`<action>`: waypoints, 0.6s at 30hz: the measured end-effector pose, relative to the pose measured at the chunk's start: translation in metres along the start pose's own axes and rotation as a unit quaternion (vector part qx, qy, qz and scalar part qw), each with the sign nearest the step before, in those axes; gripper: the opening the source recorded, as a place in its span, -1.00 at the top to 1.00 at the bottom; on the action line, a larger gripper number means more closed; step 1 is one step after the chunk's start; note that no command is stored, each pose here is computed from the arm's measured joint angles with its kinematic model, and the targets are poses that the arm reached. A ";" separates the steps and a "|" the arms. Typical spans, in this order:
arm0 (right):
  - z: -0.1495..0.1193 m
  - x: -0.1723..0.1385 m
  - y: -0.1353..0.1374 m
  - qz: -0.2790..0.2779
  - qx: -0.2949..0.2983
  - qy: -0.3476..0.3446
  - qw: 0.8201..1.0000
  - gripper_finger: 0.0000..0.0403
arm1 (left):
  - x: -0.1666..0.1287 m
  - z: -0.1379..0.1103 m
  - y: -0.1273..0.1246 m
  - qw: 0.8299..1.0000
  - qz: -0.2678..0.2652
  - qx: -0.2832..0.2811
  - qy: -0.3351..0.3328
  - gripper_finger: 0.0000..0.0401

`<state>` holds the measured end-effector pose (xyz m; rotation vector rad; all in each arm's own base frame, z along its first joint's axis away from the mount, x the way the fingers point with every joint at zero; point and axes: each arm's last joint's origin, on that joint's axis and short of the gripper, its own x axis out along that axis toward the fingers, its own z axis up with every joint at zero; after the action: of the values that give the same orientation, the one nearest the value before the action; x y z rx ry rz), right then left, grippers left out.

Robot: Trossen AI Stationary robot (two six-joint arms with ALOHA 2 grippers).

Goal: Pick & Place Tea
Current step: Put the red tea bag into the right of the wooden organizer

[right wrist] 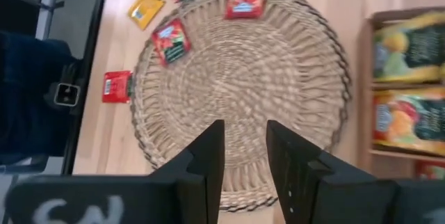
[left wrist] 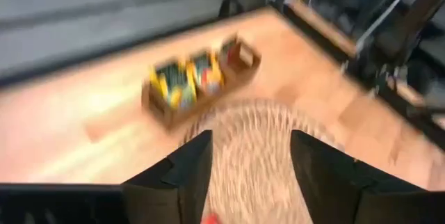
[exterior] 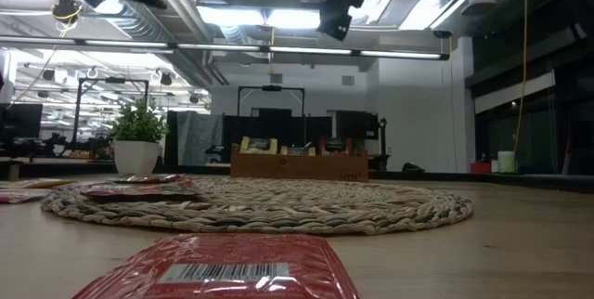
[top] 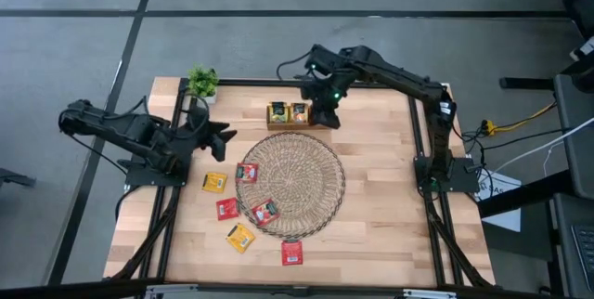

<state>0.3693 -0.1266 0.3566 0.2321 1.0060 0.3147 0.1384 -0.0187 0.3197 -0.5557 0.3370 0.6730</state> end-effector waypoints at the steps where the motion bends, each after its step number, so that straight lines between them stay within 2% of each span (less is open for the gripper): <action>1: 0.001 0.001 0.005 0.003 -0.006 0.001 1.000 0.46 | 0.002 -0.002 0.001 1.000 0.001 -0.004 0.022 0.04; 7: 0.005 0.010 0.025 0.003 -0.014 0.012 1.000 0.46 | 0.019 -0.014 0.002 0.990 0.018 0.003 0.141 -0.06; 14: 0.006 0.011 0.040 -0.022 -0.025 0.025 0.999 0.46 | 0.042 -0.021 -0.001 0.978 0.056 0.054 0.193 -0.04; 18: 0.005 0.007 0.046 -0.024 -0.030 0.026 0.999 0.46 | 0.051 -0.026 0.002 0.967 0.080 0.063 0.235 -0.04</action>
<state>0.3699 -0.0811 0.3689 0.1456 1.0496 0.3077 0.1710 -0.0074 0.2747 -0.5669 0.8724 0.6639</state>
